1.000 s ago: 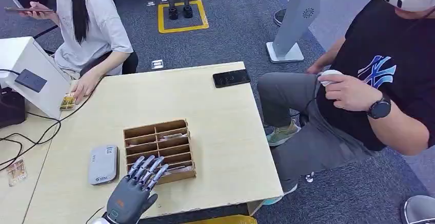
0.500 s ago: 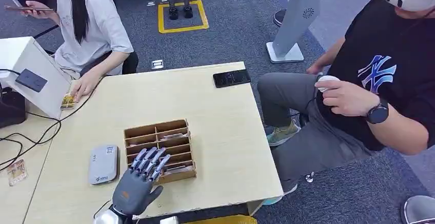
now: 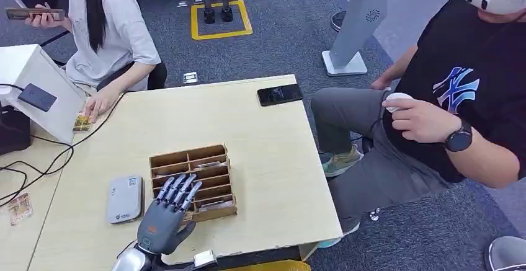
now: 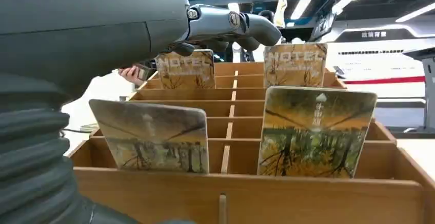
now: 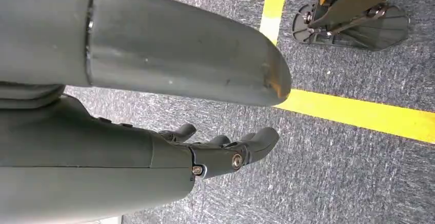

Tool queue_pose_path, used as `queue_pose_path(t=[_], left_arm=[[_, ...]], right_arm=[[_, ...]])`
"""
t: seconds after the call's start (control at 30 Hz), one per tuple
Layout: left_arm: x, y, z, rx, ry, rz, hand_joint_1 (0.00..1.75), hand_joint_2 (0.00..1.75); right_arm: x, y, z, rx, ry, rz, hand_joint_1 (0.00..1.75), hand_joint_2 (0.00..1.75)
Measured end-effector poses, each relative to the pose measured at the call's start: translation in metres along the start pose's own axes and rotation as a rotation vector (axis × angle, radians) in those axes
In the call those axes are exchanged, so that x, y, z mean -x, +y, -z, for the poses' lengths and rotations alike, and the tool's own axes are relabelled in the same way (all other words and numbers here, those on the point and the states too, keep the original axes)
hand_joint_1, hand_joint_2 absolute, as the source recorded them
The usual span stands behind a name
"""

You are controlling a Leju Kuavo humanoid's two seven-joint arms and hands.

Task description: Pass the card to the sensor for recognition and then transmit it.

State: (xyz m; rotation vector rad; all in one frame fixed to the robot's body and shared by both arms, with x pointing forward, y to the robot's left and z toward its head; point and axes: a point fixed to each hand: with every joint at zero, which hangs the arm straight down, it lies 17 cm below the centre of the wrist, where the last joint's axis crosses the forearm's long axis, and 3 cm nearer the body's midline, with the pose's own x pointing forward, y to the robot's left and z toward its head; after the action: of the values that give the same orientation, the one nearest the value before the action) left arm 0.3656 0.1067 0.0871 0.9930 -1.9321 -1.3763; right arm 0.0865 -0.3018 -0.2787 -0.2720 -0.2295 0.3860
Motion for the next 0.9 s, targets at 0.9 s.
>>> queue_pose_path(t=[0.9], left_arm=[[0.008,-0.008,-0.014,0.026,0.02,-0.113,0.0,1.75]], right_arm=[[0.001,0.001,0.0,-0.001,0.003,0.009,0.0,0.0]])
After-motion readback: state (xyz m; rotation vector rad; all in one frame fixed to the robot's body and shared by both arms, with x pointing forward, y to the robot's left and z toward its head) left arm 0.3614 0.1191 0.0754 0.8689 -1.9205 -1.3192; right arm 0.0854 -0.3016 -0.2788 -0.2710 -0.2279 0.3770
